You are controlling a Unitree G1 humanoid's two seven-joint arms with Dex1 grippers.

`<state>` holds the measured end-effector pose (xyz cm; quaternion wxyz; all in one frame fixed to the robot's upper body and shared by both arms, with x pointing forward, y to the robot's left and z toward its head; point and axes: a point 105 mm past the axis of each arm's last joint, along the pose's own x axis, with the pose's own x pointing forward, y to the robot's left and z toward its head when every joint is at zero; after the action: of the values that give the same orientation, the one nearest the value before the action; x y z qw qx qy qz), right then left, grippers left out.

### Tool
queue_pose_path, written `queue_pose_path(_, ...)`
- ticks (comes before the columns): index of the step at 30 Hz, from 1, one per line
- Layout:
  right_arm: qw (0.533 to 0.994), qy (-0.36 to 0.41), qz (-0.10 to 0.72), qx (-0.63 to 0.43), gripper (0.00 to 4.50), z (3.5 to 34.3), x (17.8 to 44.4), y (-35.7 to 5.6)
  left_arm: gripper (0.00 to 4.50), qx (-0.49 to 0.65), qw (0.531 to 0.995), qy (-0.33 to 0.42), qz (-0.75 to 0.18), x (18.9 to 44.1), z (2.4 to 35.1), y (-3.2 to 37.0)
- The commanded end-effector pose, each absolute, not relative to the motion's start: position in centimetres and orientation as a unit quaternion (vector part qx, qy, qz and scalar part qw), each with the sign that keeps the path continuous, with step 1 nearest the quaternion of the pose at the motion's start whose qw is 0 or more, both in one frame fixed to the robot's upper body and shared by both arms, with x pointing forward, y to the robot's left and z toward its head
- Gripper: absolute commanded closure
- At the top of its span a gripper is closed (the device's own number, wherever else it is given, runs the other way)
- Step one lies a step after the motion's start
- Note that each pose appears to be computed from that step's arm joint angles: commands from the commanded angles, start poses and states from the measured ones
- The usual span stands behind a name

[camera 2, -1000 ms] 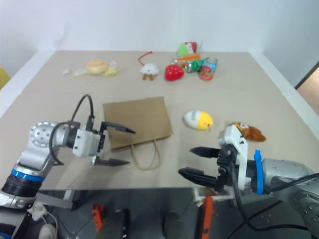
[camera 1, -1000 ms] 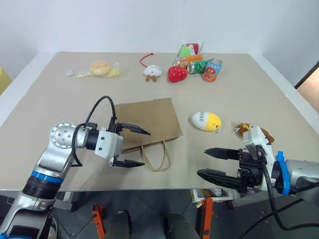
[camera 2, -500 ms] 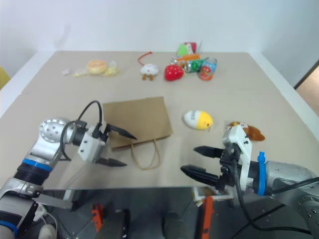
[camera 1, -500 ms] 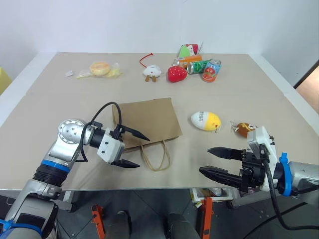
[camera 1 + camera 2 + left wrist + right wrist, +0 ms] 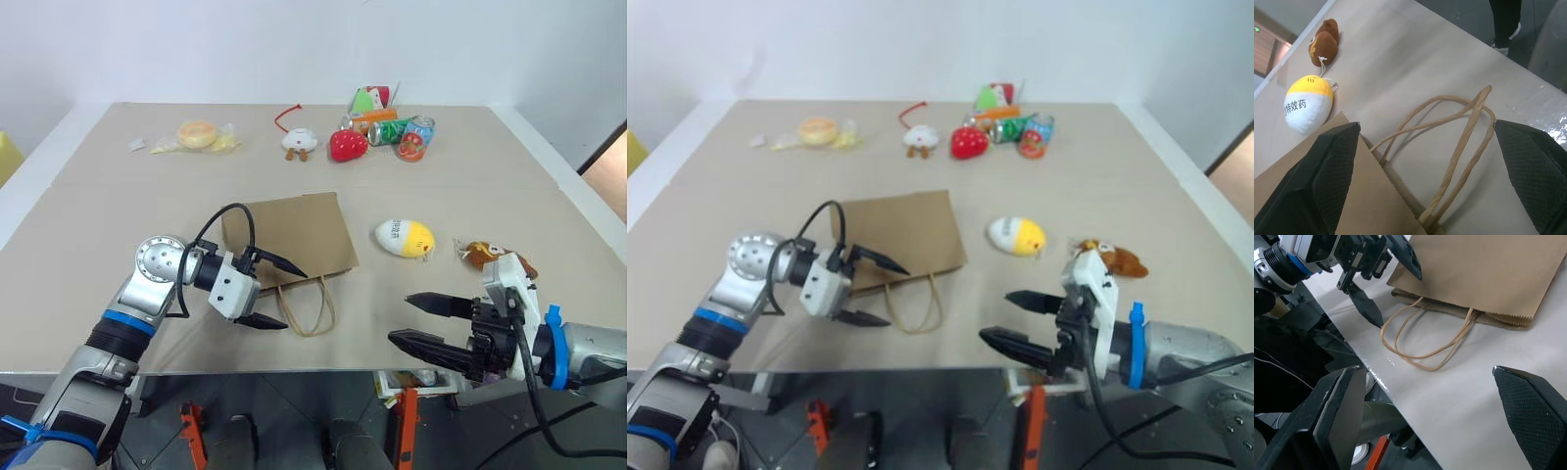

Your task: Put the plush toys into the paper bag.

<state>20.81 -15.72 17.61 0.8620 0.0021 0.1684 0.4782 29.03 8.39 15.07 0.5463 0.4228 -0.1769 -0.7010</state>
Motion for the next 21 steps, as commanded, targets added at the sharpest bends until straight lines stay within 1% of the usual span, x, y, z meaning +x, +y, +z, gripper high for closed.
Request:
queue_pose_path(1,0.863,0.148,0.483,-0.008,0.04,18.3,20.7,-15.4,0.00,0.430,0.544,-0.186,-0.696,29.3,15.5,8.1)
queue_pose_path(11,0.866,0.146,0.479,-0.006,0.04,18.4,20.6,-15.4,0.00,0.418,0.550,-0.182,-0.700,29.9,14.8,6.5)
queue_pose_path(12,0.866,0.145,0.479,-0.006,0.00,18.4,20.6,-15.3,0.51,0.417,0.550,-0.181,-0.701,29.9,14.7,6.4)
queue_pose_path(13,0.866,0.145,0.478,-0.006,0.00,18.4,20.6,-15.3,0.84,0.415,0.550,-0.180,-0.702,29.9,14.6,6.5)
queue_pose_path(16,0.867,0.145,0.477,-0.005,0.00,18.4,20.6,-15.4,2.29,0.412,0.550,-0.167,-0.707,29.9,14.3,6.8)
queue_pose_path(19,0.867,0.145,0.476,-0.005,0.00,18.3,20.6,-15.4,3.64,0.407,0.556,-0.164,-0.706,30.0,14.5,7.0)
queue_pose_path(21,0.867,0.144,0.476,-0.004,0.00,18.3,20.6,-15.3,4.43,0.399,0.563,-0.162,-0.705,30.1,14.7,7.0)
